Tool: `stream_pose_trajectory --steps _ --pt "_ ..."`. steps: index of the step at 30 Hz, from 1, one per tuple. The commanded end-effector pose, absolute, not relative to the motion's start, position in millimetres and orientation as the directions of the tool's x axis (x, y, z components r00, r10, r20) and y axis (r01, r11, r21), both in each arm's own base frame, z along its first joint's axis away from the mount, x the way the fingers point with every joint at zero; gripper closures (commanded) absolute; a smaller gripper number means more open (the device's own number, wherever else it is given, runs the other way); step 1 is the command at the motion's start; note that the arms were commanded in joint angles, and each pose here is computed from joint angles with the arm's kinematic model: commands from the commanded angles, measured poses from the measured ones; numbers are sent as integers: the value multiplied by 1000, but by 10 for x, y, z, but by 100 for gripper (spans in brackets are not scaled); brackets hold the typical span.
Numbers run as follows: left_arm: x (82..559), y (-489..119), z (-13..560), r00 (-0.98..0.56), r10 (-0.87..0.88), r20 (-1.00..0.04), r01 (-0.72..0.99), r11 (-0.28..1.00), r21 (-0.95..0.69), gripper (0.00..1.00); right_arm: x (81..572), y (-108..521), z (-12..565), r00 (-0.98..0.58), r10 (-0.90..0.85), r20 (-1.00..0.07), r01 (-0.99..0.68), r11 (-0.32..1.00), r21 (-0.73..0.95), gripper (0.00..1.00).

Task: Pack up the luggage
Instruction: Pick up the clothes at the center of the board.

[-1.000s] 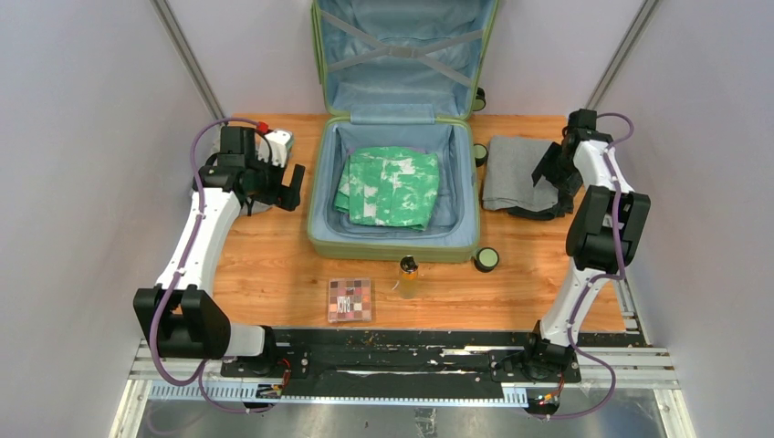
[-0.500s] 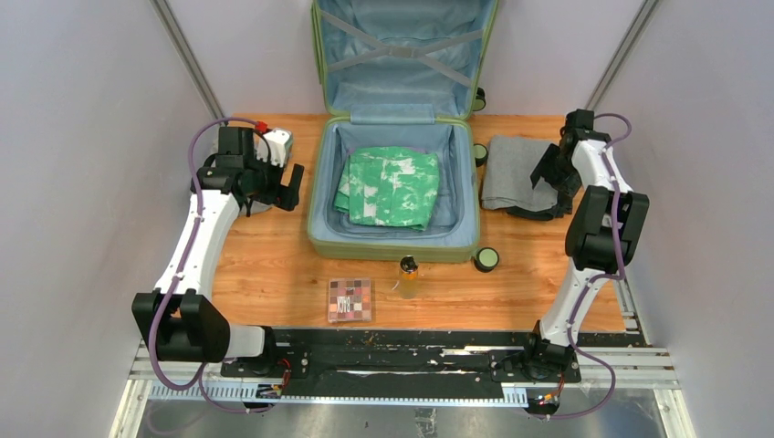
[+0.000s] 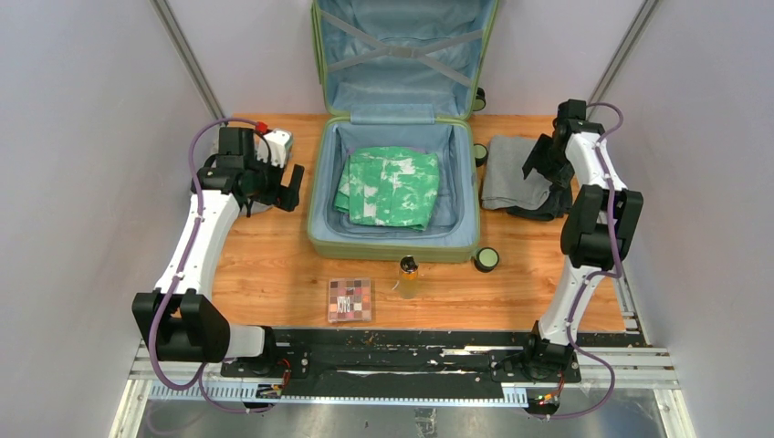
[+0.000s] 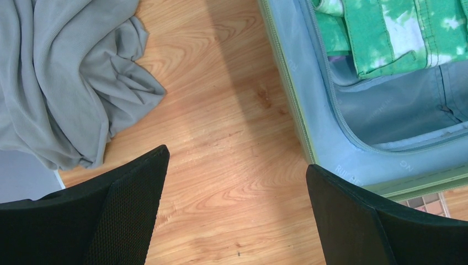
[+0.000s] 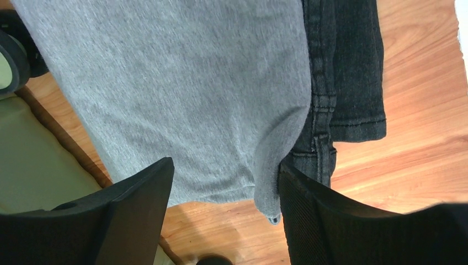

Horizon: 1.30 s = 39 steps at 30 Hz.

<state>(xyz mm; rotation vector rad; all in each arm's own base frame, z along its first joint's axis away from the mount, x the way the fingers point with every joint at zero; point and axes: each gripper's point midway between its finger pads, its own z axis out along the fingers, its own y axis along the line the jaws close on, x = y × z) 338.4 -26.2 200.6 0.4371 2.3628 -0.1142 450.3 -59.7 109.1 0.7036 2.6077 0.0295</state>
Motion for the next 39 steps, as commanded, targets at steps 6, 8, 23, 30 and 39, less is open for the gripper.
stream_pose_trajectory --steps 6,8,23,30,39 --pt "3342 -236 1926 -689 290 -664 348 936 47 0 4355 -625 928 -783 529 -326 519 845 124 28" --pt "3341 -239 1905 -694 288 -660 348 937 43 0 4272 -655 856 -770 557 -311 543 828 138 29" --pt "3337 -237 1936 -688 288 -667 347 937 47 0 4084 -783 671 -669 696 -261 631 717 295 35" --pt "3336 -243 1962 -684 285 -672 346 937 45 0 4075 -752 562 -612 769 -185 643 620 450 42" --pt "3326 -220 2022 -672 289 -682 340 938 63 0 4287 -697 798 -594 784 -182 590 578 564 70"
